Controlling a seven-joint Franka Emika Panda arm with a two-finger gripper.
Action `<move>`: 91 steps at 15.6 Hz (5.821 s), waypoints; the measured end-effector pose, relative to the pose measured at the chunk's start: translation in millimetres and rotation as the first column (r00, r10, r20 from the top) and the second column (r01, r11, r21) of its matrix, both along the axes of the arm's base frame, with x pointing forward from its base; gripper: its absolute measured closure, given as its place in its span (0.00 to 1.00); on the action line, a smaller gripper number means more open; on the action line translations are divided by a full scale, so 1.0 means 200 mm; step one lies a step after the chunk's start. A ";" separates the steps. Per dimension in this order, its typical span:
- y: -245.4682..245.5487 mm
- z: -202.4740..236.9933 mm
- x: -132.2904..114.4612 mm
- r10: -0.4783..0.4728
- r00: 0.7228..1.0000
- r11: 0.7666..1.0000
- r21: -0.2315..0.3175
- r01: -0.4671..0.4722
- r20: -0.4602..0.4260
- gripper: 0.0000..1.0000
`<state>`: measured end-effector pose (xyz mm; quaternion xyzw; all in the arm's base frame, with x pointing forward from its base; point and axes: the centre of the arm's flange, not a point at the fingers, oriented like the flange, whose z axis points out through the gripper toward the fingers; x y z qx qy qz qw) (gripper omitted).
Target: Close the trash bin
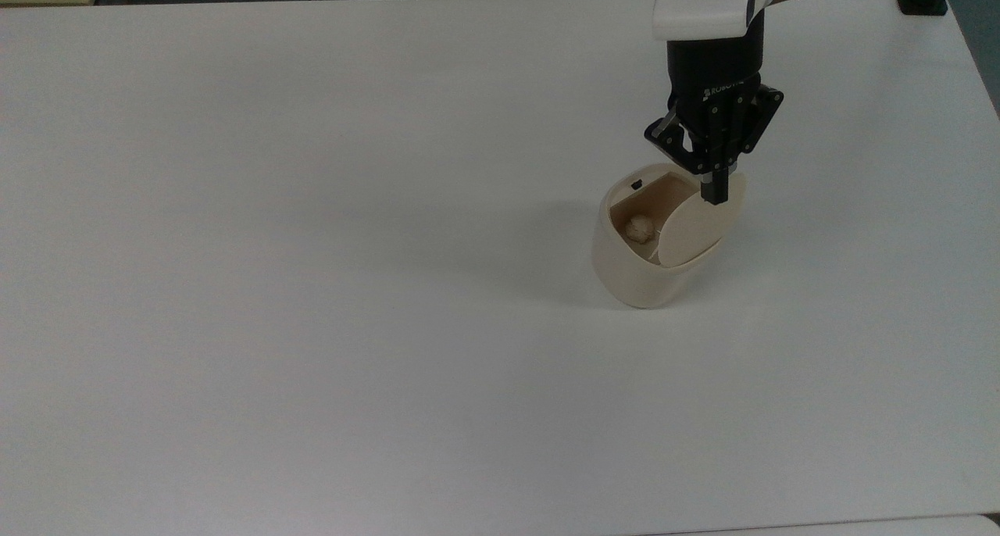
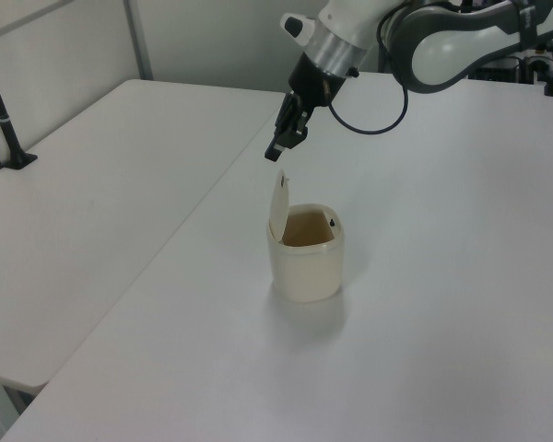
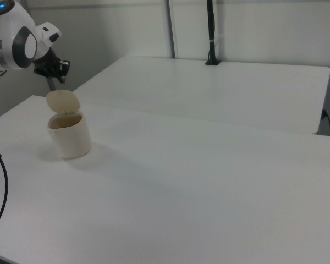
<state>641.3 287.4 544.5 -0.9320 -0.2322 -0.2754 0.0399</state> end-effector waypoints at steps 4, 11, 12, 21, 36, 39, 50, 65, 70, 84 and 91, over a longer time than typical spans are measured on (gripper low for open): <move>0.04 -0.04 0.01 0.014 1.000 1.000 0.003 -0.014 0.010 0.99; 0.04 -0.08 0.00 0.046 0.999 0.998 -0.035 -0.046 -0.019 0.99; 0.04 -0.11 0.00 0.053 0.998 0.997 -0.053 -0.055 -0.044 0.99; -0.02 -0.25 -0.06 0.046 0.971 0.969 -0.228 -0.100 -0.234 0.99; -0.03 -0.52 -0.07 0.029 0.941 0.956 -0.266 -0.125 -0.337 0.99; -0.03 -0.52 -0.07 0.028 0.940 0.956 -0.267 -0.125 -0.339 0.99; -0.11 -0.37 -0.05 0.004 0.949 0.961 -0.262 -0.091 -0.315 0.99; -1.47 0.33 -0.23 -0.418 0.813 0.905 -0.267 0.332 -0.406 0.99; -1.52 0.37 -0.28 -0.435 0.795 0.898 -0.269 0.348 -0.423 0.94; -1.55 0.36 -0.29 -0.444 0.789 0.894 -0.269 0.359 -0.425 0.00; -1.57 0.35 -0.31 -0.454 0.763 0.890 -0.278 0.362 -0.460 0.00</move>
